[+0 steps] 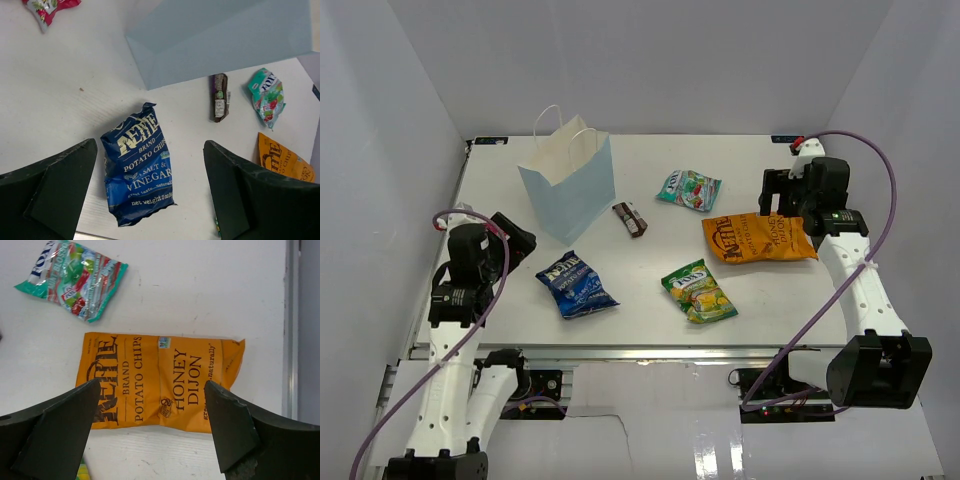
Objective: Place the snacks into the paper bag
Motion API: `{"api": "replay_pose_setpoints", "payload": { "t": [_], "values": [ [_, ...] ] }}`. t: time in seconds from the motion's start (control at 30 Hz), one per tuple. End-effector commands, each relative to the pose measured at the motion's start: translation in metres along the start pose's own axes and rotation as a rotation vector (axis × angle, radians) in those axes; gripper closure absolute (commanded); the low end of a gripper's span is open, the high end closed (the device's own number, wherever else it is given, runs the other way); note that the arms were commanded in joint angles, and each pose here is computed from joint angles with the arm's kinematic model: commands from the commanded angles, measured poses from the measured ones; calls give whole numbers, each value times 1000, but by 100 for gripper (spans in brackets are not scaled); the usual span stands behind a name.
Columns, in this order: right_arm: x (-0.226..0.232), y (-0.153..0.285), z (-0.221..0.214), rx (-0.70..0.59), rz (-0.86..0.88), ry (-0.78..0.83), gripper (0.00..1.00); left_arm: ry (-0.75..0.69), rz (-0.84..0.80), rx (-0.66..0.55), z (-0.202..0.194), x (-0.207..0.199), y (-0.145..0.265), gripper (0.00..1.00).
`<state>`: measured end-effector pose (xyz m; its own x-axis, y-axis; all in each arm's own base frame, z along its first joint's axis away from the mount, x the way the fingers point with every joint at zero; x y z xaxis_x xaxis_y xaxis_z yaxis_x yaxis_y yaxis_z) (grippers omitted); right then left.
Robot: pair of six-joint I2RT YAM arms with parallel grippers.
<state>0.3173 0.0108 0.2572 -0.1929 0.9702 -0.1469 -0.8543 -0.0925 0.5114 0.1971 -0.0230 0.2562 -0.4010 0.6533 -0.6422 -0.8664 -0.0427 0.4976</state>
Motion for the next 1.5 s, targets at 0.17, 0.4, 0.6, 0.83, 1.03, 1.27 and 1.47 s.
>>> {"api": "replay_pose_setpoints", "payload": {
  "t": [0.17,0.4,0.6,0.83,1.03,1.27,1.47],
  "values": [
    [26,-1,8,-134,323,361,10,39,169,8,9,5,-5,2],
    [68,-8,-16,-138,773,482,10,-15,383,-10,25,20,-17,3],
    [80,-21,-22,-168,897,436,10,-33,478,-22,55,47,-56,6],
    [82,-34,-22,-165,930,421,10,-27,508,55,77,65,-135,12],
    [83,-36,-30,-145,943,413,10,13,591,172,79,81,-200,19],
    [84,-37,-35,-114,954,393,10,172,685,196,85,112,-233,22],
    [82,-40,-32,-100,952,392,10,239,691,228,88,134,-242,32]
  ]
}}
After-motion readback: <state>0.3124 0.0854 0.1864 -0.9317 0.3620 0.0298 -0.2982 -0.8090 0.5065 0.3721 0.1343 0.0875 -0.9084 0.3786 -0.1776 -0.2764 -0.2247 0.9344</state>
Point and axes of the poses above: each gripper's point midway between its finger pads, its own y axis back along the fingers, its own x axis along the line the jaws close on, z = x × y, the point moved 6 cm from there along y, back along the fingers, and after that the axes turned 10 degrees about y, right-handed, at the moved point
